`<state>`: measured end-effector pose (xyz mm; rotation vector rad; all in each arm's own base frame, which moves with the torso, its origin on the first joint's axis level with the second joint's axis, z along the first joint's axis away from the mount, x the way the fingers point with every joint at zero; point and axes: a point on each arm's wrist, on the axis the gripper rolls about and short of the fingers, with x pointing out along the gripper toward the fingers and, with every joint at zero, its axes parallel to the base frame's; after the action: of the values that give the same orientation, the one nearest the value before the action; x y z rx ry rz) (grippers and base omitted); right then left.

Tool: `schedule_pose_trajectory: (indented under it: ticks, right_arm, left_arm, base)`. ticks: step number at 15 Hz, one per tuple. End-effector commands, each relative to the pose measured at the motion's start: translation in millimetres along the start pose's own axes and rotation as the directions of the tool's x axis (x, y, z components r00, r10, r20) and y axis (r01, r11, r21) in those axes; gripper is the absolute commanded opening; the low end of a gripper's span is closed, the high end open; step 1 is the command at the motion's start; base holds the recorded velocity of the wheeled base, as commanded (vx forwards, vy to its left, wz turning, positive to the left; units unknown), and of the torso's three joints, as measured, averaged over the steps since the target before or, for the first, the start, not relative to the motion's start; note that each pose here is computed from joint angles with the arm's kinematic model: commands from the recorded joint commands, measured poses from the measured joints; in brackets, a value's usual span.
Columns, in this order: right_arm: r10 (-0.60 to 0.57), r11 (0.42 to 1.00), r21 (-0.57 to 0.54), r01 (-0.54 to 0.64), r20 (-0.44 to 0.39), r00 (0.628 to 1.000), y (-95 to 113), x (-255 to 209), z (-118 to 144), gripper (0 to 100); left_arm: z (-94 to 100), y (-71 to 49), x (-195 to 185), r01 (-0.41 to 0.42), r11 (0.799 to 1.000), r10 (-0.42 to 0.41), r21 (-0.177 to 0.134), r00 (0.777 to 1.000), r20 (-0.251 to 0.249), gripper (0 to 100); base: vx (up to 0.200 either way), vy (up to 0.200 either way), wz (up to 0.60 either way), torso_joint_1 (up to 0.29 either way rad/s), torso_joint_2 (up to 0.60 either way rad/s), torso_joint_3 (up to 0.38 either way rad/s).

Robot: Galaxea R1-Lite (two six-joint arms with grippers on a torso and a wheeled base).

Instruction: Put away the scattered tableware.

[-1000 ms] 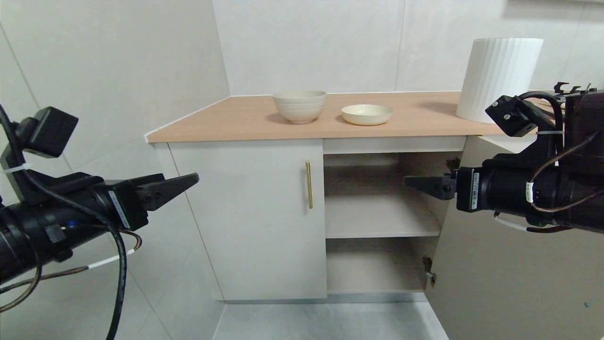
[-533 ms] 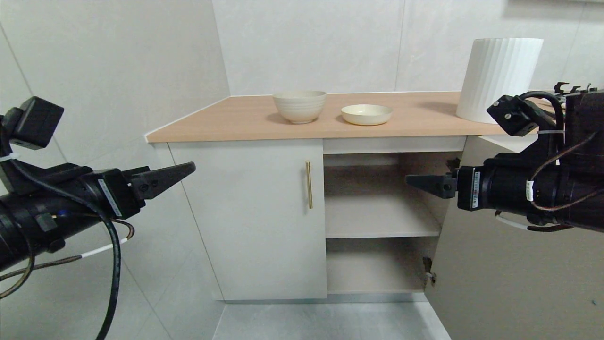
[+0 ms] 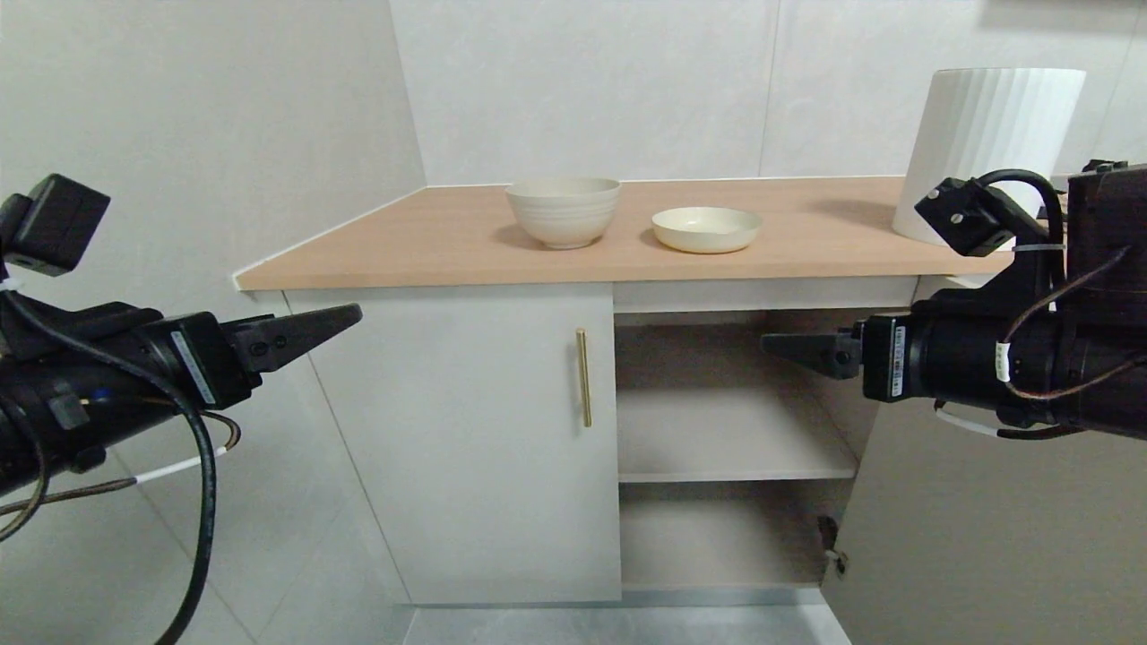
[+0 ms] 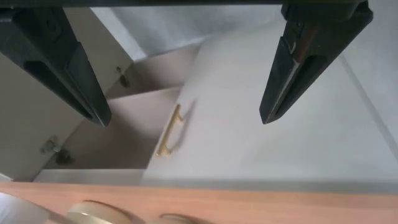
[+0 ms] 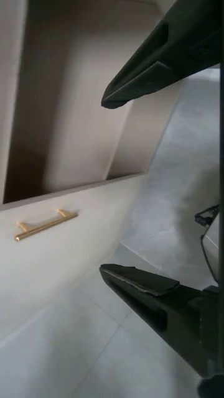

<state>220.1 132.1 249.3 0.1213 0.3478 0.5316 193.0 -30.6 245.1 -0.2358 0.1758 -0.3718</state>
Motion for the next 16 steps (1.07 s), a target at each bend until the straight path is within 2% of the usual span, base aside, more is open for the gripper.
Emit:
schedule_pose_trajectory:
  ticks: [1,4,10,16]
  right_arm:
    - [0.007,1.0,0.0,-0.007,0.001,1.0,2,-1,0,100]
    - [0.014,1.0,-0.001,-0.014,0.005,1.0,4,-2,1,100]
    - [0.046,0.999,-0.01,-0.046,0.021,0.999,8,-16,-1,100]
    - [0.039,0.999,-0.014,-0.039,0.01,0.999,7,-11,-4,100]
  left_arm:
    - [0.0,1.4,1,0.0,1.0,0.0,-0.003,1.0,-0.002,100]
    - [-0.1,2.5,1,-0.003,1.0,0.003,-0.005,1.0,-0.003,100]
    - [-1.4,3.2,3,-0.005,1.0,0.005,-0.006,1.0,-0.01,100]
    - [-3.9,4.6,6,-0.007,1.0,0.006,-0.011,1.0,-0.023,100]
  base:
    - [0.2,0.0,0.0,0.002,0.0,0.002]
    - [0.2,0.0,0.0,0.001,0.0,0.002]
    - [0.0,0.0,0.0,0.0,0.0,0.0]
    - [0.0,0.0,0.0,0.0,0.0,0.0]
